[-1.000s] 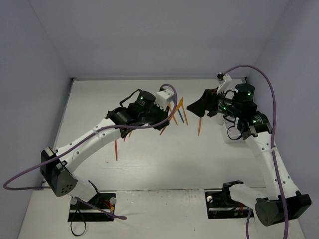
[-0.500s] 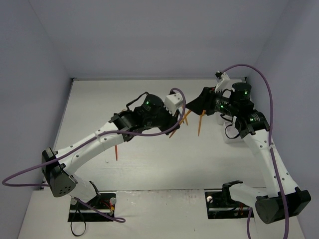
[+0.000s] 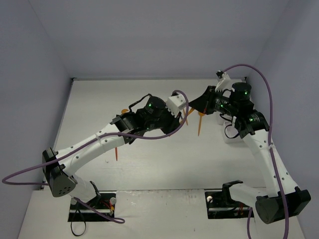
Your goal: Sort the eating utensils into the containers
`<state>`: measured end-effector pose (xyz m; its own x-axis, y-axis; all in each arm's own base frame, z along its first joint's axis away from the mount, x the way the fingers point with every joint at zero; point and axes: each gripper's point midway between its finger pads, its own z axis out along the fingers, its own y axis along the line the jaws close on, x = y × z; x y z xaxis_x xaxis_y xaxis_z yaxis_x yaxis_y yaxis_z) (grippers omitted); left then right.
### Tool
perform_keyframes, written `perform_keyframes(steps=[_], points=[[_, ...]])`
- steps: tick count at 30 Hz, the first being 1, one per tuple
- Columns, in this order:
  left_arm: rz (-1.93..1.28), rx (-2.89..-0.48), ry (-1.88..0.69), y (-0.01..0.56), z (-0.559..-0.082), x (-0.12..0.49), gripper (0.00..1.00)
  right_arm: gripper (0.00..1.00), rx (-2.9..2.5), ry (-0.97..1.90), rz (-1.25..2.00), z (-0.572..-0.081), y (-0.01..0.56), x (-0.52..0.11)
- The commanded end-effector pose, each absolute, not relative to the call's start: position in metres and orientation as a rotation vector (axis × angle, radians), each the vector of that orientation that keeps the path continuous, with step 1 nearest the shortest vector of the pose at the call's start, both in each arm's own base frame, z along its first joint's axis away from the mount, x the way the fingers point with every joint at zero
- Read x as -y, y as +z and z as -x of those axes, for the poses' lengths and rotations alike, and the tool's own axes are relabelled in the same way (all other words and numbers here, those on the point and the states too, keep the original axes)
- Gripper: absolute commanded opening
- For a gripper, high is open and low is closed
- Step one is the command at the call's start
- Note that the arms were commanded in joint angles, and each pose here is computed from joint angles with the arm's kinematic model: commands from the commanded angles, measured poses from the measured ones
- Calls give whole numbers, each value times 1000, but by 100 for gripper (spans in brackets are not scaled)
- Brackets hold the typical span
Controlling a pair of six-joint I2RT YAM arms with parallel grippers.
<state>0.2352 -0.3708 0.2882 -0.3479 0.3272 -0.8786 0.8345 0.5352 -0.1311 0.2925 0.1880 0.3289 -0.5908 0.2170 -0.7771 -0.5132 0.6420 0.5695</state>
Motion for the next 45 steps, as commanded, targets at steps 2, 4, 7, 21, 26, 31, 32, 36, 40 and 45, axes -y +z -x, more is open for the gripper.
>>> perform_keyframes(steps=[2, 4, 7, 21, 26, 31, 32, 36, 40, 45], points=[[-860, -1764, -734, 339, -249, 373, 0, 0, -1866, 985, 241, -296, 350, -185], [-854, -1765, -724, 339, -249, 371, 6, 0, -1863, 974, 233, -297, 351, -184], [-843, -1765, -713, 339, -250, 368, 44, 0, -1851, 936, 222, -300, 354, -179], [-431, -2092, -316, 268, -283, 246, 77, 0, -1716, 186, -135, -340, 391, -30], [-206, -2160, -294, 246, -286, 169, 78, 0, -1686, -110, -298, -341, 397, 33], [-165, -2149, -139, 233, -276, 111, 80, 0, -1685, -302, -358, -344, 401, 73], [-158, -2147, -103, 229, -274, 101, 80, 0, -1690, -323, -365, -346, 400, 77], [-110, -2109, -6, 224, -266, 75, 80, 0, -1731, -395, -394, -353, 385, 96], [-103, -2081, 22, 216, -260, 67, 80, 0, -1783, -482, -385, -356, 368, 114], [-105, -2059, 47, 220, -262, 63, 80, 0, -1841, -539, -403, -359, 346, 132]])
